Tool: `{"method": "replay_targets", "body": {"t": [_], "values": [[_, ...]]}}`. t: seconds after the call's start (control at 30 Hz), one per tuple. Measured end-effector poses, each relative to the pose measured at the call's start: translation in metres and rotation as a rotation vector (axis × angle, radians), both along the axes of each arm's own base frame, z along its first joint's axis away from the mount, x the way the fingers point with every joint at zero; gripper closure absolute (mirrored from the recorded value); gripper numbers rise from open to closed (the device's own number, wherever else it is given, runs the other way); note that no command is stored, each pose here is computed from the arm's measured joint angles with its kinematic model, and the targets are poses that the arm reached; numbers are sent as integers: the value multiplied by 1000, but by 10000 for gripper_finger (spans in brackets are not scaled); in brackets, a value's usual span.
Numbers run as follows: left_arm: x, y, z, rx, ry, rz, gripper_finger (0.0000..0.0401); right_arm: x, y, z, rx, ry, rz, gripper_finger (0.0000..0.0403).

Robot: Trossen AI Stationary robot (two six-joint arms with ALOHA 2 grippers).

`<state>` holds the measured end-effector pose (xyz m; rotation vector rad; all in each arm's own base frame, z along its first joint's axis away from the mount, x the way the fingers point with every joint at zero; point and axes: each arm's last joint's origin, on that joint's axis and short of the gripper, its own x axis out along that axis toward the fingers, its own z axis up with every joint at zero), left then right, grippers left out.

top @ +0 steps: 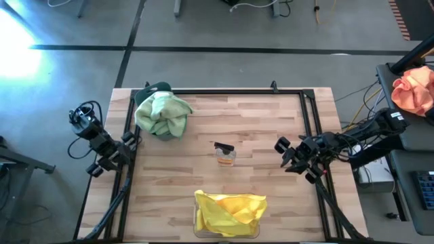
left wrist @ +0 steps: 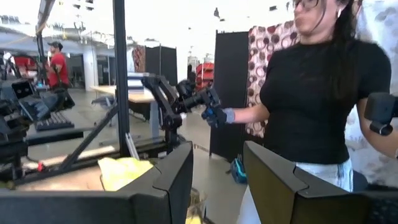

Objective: Sort microfiber towel by color & place in baskets
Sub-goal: Return to Home Position

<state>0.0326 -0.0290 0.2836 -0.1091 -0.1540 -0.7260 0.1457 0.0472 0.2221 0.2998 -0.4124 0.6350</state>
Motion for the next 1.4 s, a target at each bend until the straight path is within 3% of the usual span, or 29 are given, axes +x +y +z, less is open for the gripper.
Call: {"method": "replay_targets", "body": {"t": [0.27,0.73,1.4], "values": [[4,-3,-8,30,8,2,274,-9,-2,-13,3,-2,1,321],[22,-21,-44,-42,-14,-33,274,-12,-3,-17,40,23,25,321],[33,-30,-73,-123,-73,-39,274,-11,-3,-20,40,55,29,321]]}}
